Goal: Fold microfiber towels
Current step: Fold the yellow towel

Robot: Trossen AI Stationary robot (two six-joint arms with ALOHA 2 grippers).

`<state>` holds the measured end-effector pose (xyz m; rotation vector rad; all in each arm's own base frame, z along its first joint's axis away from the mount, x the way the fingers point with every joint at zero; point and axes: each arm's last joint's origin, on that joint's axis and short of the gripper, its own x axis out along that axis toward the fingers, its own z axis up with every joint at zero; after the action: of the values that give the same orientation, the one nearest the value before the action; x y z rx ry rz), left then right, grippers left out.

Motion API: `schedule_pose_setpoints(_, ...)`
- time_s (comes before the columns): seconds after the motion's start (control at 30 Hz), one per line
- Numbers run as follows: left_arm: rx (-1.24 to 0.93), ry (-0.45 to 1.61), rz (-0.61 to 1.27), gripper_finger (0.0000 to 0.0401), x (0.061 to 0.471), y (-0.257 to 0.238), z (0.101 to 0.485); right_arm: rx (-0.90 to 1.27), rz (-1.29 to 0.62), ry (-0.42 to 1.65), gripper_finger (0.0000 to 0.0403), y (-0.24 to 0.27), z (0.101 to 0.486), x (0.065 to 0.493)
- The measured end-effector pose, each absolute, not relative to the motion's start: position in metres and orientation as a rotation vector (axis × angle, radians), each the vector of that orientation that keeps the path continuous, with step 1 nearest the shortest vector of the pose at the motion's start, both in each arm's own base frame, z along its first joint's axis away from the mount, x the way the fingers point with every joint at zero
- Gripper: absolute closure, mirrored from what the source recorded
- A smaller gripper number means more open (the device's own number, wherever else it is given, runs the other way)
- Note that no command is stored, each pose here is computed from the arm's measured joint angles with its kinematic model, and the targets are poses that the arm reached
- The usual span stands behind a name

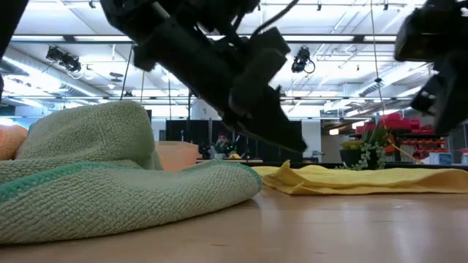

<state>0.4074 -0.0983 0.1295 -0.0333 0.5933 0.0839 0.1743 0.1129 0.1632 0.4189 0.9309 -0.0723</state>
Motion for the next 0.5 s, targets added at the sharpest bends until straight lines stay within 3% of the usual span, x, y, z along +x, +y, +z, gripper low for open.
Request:
schedule_pose_setpoints(0.27, -0.047, 0.624, 0.056, 0.039, 0.411, -0.095, 0.11, 0.352, -0.217, 0.94, 0.04, 0.108, 0.147, 0.18)
schedule_pose_setpoints(0.5, -0.053, 0.64, 0.026, 0.0387, 0.411, -0.096, 0.106, 0.352, -0.202, 1.036, 0.04, 0.108, 0.129, 0.188)
